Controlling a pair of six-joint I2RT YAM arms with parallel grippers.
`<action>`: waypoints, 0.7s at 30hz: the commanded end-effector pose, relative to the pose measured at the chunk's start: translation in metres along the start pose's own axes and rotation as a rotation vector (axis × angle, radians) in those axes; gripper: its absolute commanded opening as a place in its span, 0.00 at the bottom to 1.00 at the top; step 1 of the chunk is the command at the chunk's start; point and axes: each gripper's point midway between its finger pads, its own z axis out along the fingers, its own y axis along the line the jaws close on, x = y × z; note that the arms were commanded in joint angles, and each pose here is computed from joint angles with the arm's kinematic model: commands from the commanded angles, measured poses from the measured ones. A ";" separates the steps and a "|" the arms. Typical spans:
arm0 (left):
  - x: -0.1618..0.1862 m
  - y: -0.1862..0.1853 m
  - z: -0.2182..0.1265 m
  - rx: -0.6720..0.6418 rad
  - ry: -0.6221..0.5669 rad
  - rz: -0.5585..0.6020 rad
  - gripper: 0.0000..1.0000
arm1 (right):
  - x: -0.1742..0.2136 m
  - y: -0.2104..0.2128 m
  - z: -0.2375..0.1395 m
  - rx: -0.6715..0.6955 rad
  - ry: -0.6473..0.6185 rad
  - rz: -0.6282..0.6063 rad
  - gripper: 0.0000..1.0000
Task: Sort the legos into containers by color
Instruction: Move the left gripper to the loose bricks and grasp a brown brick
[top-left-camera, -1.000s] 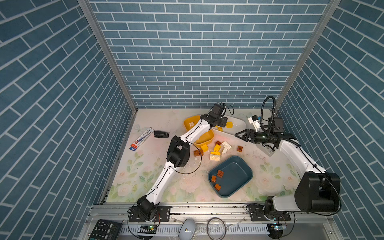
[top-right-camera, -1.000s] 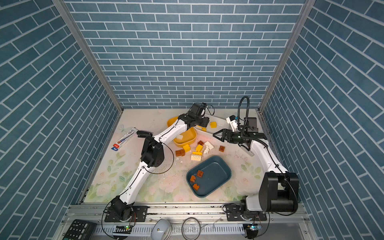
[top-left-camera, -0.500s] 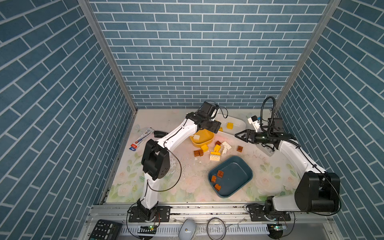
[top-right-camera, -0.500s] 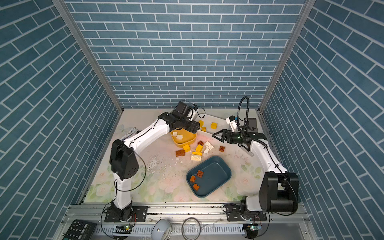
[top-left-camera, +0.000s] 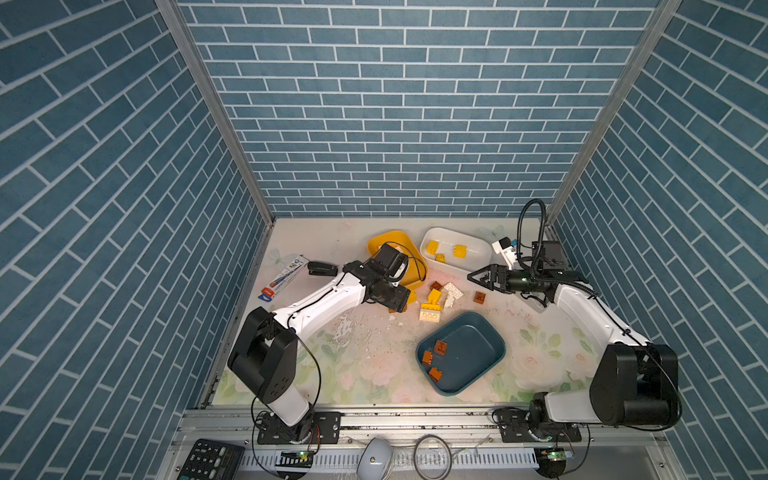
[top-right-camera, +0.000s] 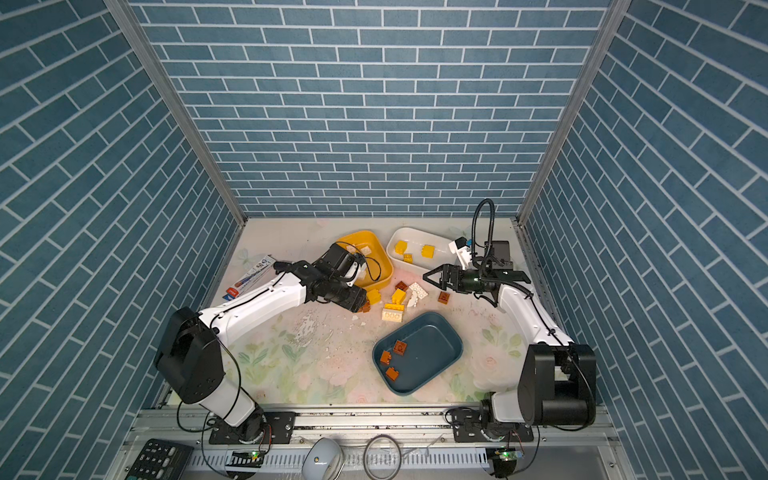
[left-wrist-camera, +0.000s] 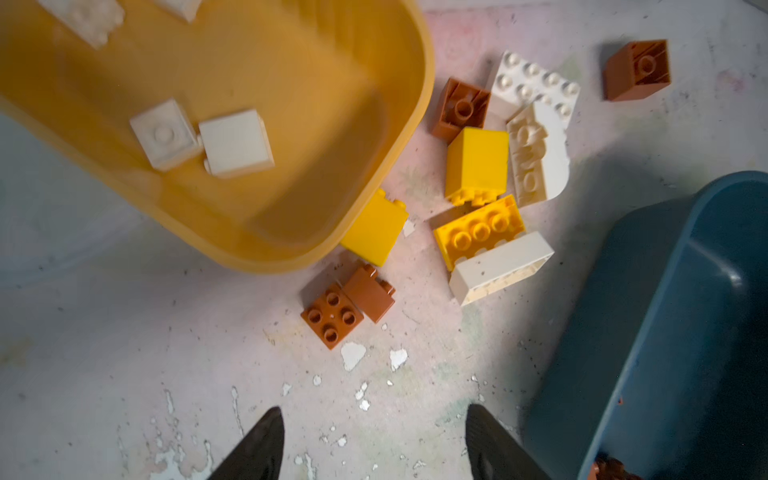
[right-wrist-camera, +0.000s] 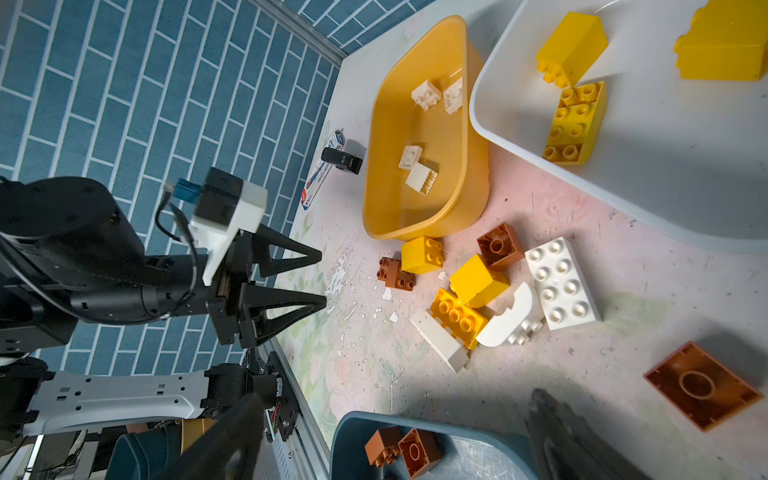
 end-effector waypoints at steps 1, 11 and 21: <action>0.001 0.013 0.007 -0.044 -0.034 -0.132 0.68 | 0.003 0.008 0.000 -0.027 0.000 -0.015 0.98; 0.014 0.028 0.051 -0.098 -0.014 -0.286 0.58 | 0.010 0.008 0.001 -0.025 0.005 -0.013 0.98; 0.021 0.032 0.074 -0.115 0.012 -0.312 0.48 | 0.015 0.006 0.002 -0.025 0.014 -0.009 0.99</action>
